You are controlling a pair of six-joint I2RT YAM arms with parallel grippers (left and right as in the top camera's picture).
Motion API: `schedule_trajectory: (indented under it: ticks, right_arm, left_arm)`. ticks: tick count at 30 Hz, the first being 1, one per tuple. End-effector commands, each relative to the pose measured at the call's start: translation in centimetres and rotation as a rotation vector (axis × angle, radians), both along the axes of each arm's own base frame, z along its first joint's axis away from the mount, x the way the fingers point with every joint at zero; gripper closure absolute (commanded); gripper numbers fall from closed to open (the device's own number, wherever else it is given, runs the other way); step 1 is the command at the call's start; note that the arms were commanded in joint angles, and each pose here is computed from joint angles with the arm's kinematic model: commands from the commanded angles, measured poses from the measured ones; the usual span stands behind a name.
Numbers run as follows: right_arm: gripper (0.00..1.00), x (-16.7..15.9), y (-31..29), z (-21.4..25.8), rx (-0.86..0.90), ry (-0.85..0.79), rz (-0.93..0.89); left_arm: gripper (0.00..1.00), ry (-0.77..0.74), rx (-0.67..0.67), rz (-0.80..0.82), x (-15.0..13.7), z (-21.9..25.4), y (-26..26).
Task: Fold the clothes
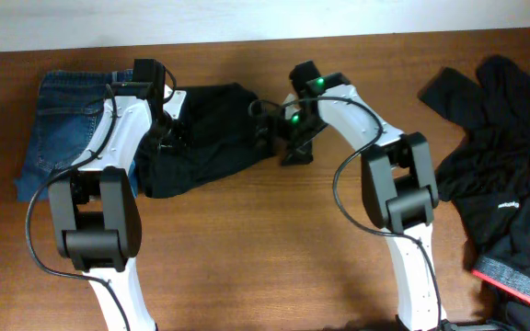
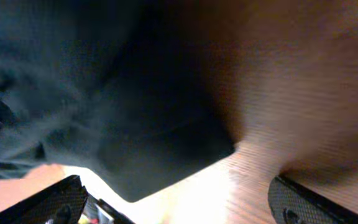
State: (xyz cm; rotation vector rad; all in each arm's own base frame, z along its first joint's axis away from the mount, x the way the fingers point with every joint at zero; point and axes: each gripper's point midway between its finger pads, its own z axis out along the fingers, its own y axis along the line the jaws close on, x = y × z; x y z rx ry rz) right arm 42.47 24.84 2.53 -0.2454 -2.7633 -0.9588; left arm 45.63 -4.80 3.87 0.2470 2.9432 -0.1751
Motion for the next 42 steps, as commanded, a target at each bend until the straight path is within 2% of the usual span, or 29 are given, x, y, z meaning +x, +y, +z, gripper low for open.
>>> schedule_trajectory:
  ticks: [1, 11, 18, 19, 20, 23, 24, 25, 29, 32, 36, 42]
  right_arm:
    - [0.01, 0.3, -2.0, -3.4, -0.099, 0.009, -0.03]
    - [0.01, 1.7, 3.3, -2.8, -0.031, -0.095, -0.034]
    - [0.01, 5.2, 3.9, -2.3, -0.029, -0.244, -0.081]
    - [0.04, 5.7, 3.8, -2.4, -0.04, -0.267, -0.087]
    - [0.12, 6.1, 3.5, -2.4, -0.054, -0.286, -0.095]
    - [0.76, 7.1, 3.1, -2.5, -0.084, -0.33, -0.114]
    - [0.9, 7.4, 3.0, -2.4, -0.085, -0.338, -0.117]
    - [0.96, 7.5, 2.9, -2.4, -0.084, -0.341, -0.12]
    - [0.96, 7.7, 1.2, -2.7, -0.1, -0.314, -0.146]
    - [0.96, 7.4, -2.2, -3.3, -0.141, -0.237, -0.187]
    - [0.96, 6.4, -7.3, -4.1, -0.195, -0.165, -0.179]
    - [0.96, 3.3, -17.7, -5.6, -0.409, -0.03, -0.167]
  left_arm:
    - [0.41, 0.08, 0.085, 0.024, -1.1, -3.8, 2.4]
    - [0.41, 0.081, 0.085, 0.024, -1.1, -3.8, 2.4]
    - [0.41, 0.081, 0.085, 0.024, -1.1, -3.8, 2.4]
    - [0.41, 0.081, 0.085, 0.024, -1.1, -3.8, 2.4]
    - [0.41, 0.081, 0.085, 0.024, -1.1, -3.8, 2.4]
    - [0.41, 0.083, 0.085, 0.024, -1.1, -3.8, 2.4]
    - [0.41, 0.085, 0.085, 0.024, -1.2, -3.8, 2.4]
    - [0.41, 0.089, 0.085, 0.024, -1.3, -3.8, 2.5]
    - [0.41, 0.102, 0.08, 0.023, -1.5, -3.5, 2.4]
    - [0.41, 0.079, -0.001, 0.013, -0.8, -1.7, 1.0]
    - [0.4, -0.039, -0.12, -0.011, 1.7, 3.2, -1.1]
    - [0.39, -0.196, -0.139, -0.024, 4.5, 8.9, -1.4]
